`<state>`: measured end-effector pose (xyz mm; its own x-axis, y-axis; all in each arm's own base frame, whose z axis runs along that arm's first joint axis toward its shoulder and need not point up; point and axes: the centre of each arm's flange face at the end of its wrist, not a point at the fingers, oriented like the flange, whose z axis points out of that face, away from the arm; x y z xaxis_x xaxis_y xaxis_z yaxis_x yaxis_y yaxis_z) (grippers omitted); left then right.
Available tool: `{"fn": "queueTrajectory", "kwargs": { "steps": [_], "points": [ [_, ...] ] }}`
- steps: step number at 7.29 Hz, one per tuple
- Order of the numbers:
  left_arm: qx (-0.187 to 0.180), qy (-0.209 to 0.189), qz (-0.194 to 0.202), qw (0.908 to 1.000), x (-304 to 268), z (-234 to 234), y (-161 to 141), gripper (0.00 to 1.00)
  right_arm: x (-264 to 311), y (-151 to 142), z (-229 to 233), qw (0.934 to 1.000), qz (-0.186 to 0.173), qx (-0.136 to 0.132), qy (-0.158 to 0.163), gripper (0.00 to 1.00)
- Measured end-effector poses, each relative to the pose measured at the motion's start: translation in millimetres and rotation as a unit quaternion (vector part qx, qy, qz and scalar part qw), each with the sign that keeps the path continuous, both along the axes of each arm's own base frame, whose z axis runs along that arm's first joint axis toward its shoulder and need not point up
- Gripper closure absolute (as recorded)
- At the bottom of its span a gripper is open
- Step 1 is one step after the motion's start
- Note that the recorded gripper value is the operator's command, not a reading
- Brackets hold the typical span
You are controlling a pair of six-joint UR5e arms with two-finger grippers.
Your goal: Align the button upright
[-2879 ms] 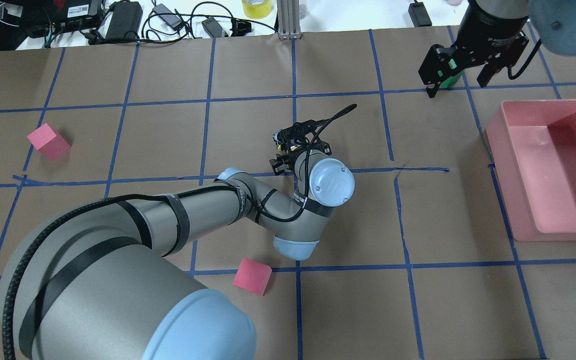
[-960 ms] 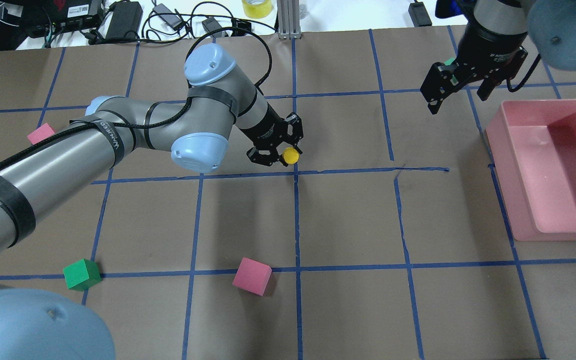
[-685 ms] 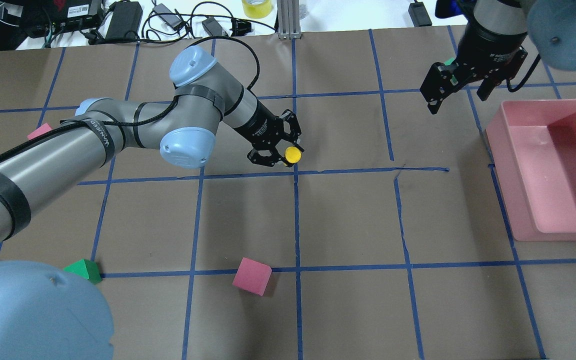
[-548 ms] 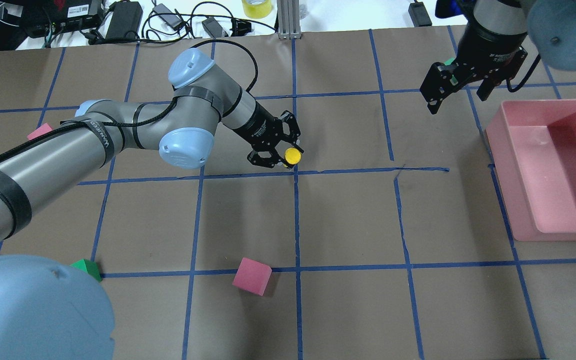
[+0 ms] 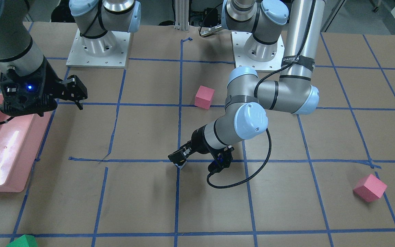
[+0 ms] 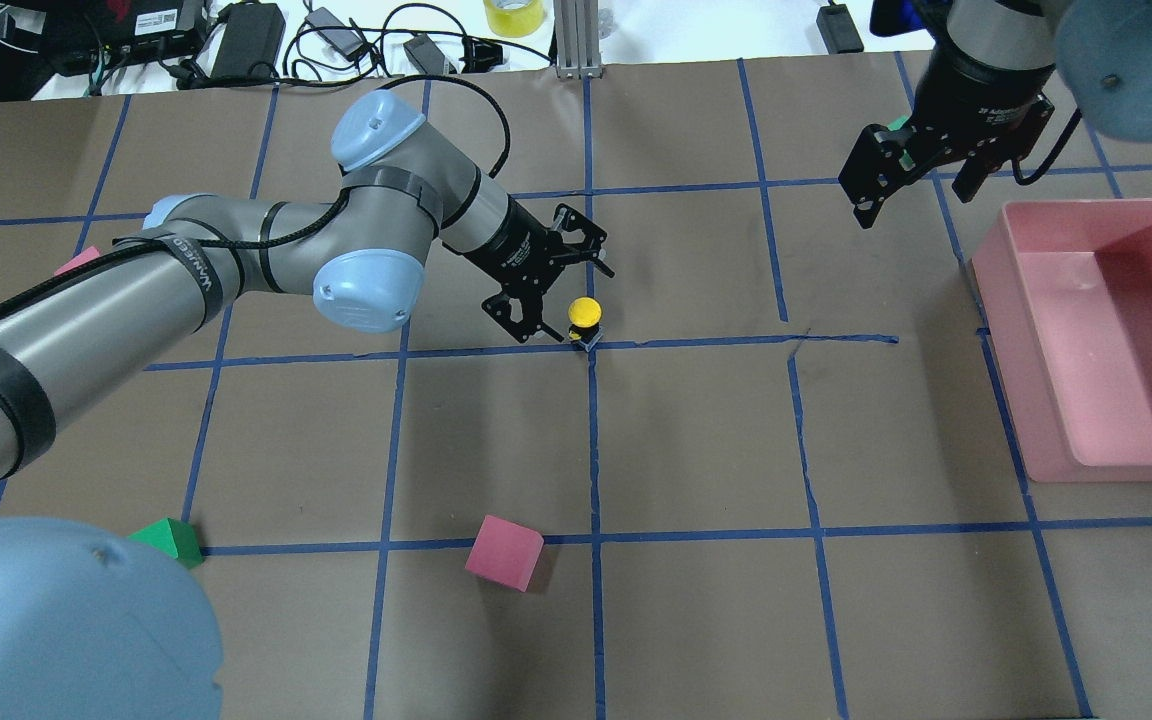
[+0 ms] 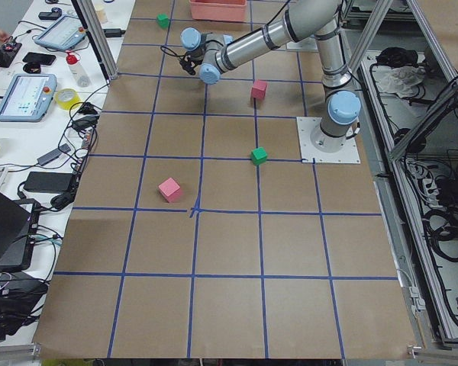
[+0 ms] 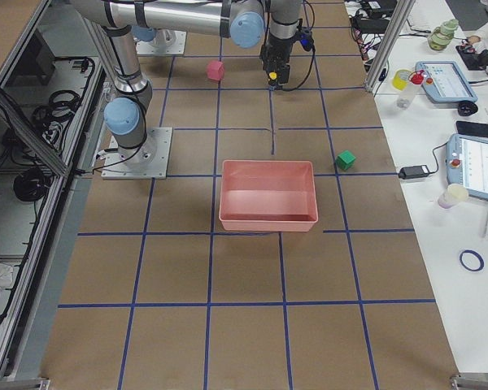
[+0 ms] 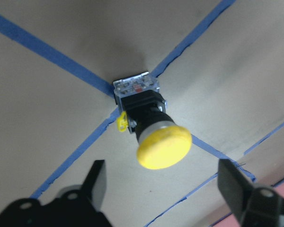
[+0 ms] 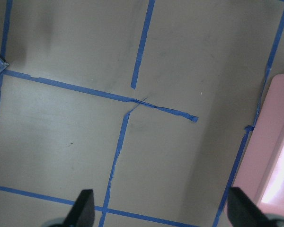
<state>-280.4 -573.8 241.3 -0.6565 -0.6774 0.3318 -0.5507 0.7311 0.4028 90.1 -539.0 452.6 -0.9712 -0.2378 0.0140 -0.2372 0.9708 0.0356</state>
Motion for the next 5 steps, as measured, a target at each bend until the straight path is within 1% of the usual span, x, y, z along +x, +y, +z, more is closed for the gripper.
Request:
{"fn": "queueTrajectory", "kwargs": {
  "steps": [1, 2, 3, 4, 5],
  "points": [
    [-0.019, -0.035, -0.012, 0.9991, 1, 27, 7, 0.00, 0, 0, -1, 1.0000, 0.000, 0.001, 0.000, 0.00],
    [-0.033, -0.084, -0.049, 0.9947, 4, 65, 19, 0.02, 0, 0, 0, 1.0000, 0.001, -0.001, 0.000, 0.00],
    [-0.043, -0.128, -0.111, 0.9846, 13, 112, 34, 0.02, 0, 0, 1, 1.0000, 0.001, -0.004, 0.000, 0.00],
    [-0.057, -0.166, -0.190, 0.9658, 30, 164, 47, 0.00, 0, -1, 1, 1.0000, 0.001, -0.009, 0.000, 0.00],
    [-0.084, -0.203, -0.279, 0.9348, 52, 213, 57, 0.00, 0, -2, 2, 0.9999, 0.001, -0.012, 0.000, 0.00]
  ]
}}
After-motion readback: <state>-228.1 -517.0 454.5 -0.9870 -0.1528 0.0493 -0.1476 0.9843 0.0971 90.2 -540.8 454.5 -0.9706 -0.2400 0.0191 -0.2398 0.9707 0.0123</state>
